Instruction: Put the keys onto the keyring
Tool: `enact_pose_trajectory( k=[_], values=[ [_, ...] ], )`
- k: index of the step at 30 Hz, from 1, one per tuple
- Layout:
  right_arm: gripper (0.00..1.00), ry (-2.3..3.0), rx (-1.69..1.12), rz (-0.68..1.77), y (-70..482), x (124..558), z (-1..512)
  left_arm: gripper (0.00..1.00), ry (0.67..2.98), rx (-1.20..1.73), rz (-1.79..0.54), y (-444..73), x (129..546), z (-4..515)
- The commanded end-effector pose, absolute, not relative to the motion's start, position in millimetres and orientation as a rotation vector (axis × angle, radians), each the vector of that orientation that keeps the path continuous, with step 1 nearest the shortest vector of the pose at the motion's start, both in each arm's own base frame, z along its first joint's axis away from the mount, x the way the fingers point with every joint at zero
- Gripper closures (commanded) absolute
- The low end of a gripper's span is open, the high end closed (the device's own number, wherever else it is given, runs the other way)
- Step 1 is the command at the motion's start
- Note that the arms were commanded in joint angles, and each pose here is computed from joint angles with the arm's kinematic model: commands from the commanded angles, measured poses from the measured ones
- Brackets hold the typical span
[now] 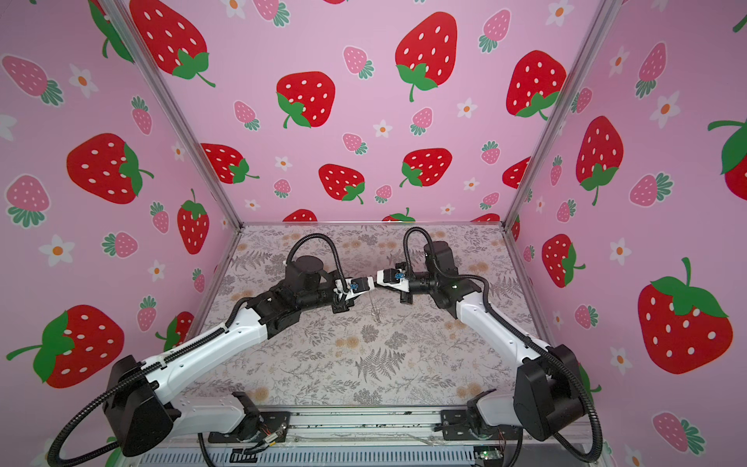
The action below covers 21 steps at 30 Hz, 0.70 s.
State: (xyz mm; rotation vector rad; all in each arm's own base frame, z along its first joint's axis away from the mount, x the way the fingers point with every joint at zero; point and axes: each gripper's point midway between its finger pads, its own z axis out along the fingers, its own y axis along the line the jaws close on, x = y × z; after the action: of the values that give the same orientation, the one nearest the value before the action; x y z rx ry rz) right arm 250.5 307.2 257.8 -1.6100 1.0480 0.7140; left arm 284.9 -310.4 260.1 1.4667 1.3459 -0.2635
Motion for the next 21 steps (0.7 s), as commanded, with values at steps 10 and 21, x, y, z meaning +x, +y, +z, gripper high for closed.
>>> enact_pose_trajectory(
  k=[10, 21],
  values=[
    [0.84, 0.994, -1.620, 0.717, 308, 245, 268, 1.00, 1.301, 1.436, -0.299, -320, 286, 284],
    [0.73, 0.914, -1.452, 0.694, 278, 248, 295, 1.00, 1.236, 1.220, -0.646, -303, 282, 314]
  ],
)
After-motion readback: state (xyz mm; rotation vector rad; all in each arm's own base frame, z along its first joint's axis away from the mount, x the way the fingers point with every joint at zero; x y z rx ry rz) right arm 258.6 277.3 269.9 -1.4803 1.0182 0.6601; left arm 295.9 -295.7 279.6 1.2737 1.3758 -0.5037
